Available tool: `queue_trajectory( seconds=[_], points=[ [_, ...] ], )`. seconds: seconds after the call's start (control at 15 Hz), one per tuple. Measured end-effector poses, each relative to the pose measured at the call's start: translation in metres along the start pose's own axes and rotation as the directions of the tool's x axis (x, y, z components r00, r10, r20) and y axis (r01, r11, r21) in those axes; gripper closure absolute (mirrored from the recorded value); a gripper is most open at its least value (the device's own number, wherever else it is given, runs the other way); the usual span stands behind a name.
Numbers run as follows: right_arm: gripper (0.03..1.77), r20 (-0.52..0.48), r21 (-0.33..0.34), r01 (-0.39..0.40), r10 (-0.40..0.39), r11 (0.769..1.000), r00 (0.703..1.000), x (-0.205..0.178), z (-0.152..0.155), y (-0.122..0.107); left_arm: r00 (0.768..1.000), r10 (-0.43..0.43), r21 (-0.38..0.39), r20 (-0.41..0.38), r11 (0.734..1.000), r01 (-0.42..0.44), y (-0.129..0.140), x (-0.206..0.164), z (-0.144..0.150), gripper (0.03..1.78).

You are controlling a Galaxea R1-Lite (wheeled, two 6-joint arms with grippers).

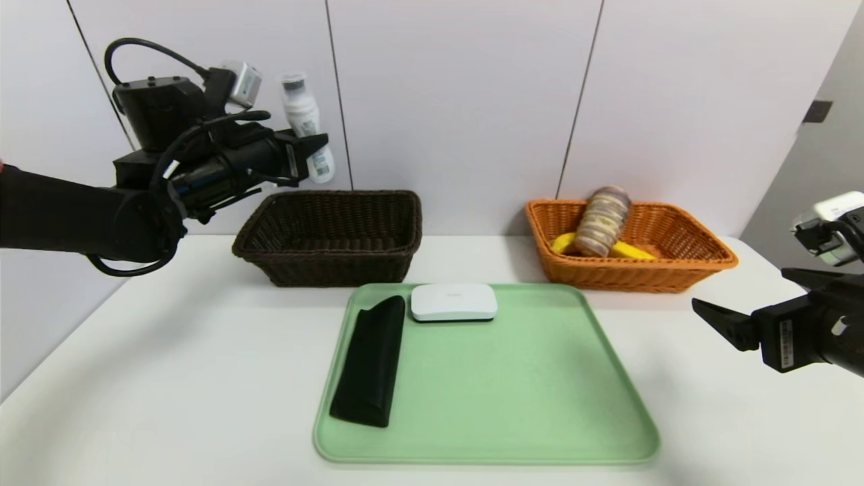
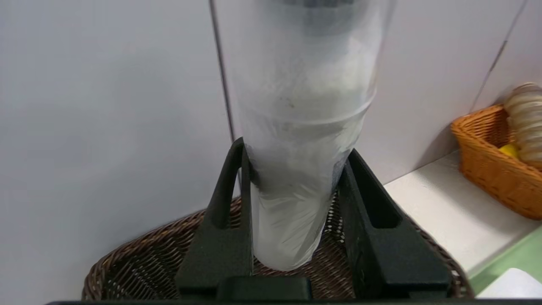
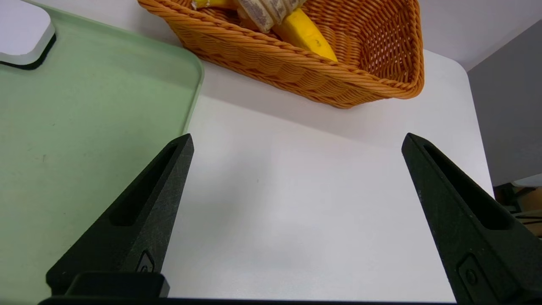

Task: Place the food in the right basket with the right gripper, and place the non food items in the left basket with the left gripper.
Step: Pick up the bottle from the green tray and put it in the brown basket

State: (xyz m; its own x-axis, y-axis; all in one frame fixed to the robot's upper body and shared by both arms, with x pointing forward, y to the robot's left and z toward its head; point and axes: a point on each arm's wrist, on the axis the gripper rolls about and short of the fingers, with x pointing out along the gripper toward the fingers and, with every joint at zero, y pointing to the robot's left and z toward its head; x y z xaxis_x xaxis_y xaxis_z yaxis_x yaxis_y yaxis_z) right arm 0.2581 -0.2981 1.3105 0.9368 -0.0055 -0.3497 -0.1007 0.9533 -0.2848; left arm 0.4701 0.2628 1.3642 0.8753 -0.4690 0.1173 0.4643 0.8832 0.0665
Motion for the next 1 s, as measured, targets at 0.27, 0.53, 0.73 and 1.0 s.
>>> queue_trajectory(
  seconds=[0.27,0.53,0.73,1.0],
  points=[
    [0.10,-0.003,0.000,-0.001,0.001,1.000,1.000,0.000,-0.001,0.000,0.998,0.034,-0.003,-0.057,0.999,-0.034,0.017,0.011,-0.025,1.21],
    [0.10,-0.001,0.002,-0.011,0.011,1.000,1.000,0.001,-0.001,0.000,0.989,0.086,0.046,-0.120,0.996,-0.081,0.041,0.013,-0.052,1.21],
    [0.10,-0.009,0.012,-0.014,0.014,1.000,1.000,0.001,-0.003,0.001,0.980,0.107,0.082,-0.166,0.992,-0.095,0.052,0.011,-0.065,1.21],
    [0.10,-0.012,0.013,-0.015,0.015,1.000,1.000,0.001,-0.004,0.001,0.969,0.128,0.151,-0.213,0.984,-0.097,0.063,0.008,-0.076,1.21]
  ],
)
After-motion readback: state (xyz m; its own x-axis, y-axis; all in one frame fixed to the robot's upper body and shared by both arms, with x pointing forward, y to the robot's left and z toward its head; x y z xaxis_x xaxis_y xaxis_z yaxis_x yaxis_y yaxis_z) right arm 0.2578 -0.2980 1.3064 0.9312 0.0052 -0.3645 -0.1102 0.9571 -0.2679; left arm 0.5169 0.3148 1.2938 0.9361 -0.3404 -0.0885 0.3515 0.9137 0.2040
